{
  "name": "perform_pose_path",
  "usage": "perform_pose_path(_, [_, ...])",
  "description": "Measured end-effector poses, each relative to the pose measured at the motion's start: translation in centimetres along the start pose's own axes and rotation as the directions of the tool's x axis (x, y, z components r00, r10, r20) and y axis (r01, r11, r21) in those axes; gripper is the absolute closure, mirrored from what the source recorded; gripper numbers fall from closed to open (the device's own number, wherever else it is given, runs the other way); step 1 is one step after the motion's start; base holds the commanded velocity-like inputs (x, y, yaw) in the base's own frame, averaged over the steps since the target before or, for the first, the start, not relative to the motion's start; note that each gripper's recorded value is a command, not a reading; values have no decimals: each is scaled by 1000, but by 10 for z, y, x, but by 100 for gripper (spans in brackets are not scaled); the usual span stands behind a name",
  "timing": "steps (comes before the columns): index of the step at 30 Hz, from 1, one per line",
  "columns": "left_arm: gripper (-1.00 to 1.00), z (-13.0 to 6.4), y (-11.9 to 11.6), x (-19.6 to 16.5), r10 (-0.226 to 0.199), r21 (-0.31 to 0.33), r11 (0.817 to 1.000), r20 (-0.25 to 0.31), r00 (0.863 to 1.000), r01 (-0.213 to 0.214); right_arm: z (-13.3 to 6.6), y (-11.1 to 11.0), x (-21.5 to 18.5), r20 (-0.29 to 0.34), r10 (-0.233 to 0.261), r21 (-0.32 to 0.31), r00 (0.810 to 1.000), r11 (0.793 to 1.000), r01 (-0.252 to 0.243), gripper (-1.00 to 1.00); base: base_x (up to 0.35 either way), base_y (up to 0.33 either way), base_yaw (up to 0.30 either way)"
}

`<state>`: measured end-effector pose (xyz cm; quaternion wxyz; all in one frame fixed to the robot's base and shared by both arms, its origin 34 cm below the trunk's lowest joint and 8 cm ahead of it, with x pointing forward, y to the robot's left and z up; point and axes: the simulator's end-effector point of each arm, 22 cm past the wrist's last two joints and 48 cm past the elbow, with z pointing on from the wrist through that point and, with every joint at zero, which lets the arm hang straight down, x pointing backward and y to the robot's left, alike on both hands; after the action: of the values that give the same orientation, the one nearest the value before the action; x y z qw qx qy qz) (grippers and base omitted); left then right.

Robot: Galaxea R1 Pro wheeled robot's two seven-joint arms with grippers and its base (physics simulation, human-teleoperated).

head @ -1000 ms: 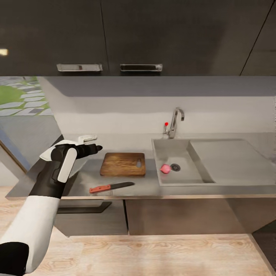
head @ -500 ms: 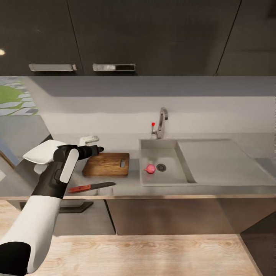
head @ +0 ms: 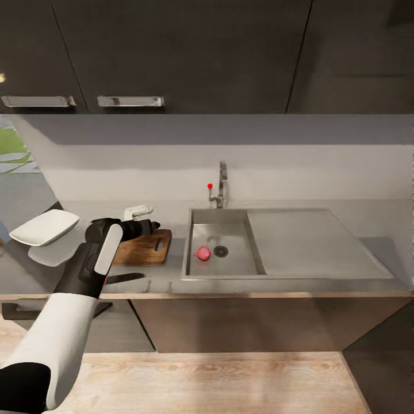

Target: In the kitchen, take the Vidalia onion out of the sink, dice it on the chopping board with the paring knife, put the diced onion into the bowl on the countertop, then place both the paring knife and the chopping board into the sink.

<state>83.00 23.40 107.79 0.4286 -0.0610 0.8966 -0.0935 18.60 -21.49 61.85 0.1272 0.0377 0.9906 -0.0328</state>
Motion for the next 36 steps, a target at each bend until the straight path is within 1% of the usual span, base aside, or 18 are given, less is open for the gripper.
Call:
perform_pose_path(16, [-100, 3, 0, 4, -2, -1, 1000, -11, 1000, 2, 0, 0, 0, -1, 0, 0, 1000, 1000, 0, -100, 0, -319, 0])
perform_pose_path(19, [-100, 5, 2, 8, -4, -4, 1000, -21, 1000, 4, 0, 0, 0, -1, 0, 0, 1000, 1000, 0, -100, 0, -319, 0])
perform_pose_path(23, [-100, 8, 4, 13, -7, -8, 1000, -34, 999, 6, 1, -7, 0, -1, -4, 8, 1000, 1000, 4, -100, 0, -319, 0])
perform_pose_path(32, [-100, 11, 3, 20, -10, -9, 1000, -51, 999, 9, 1, -10, 0, -2, -6, 12, 1000, 1000, 6, -100, 0, -318, 0])
perform_pose_path(33, [-100, 14, 2, 25, -13, -8, 1000, -64, 998, 13, 1, -10, 0, -3, -5, 12, 1000, 1000, 5, -100, 0, -293, 0])
perform_pose_path(36, [-100, 18, 1, 33, -17, -8, 1000, -81, 997, 16, 1, -10, 0, -3, -5, 13, 1000, 1000, 5, -100, 0, -250, 0])
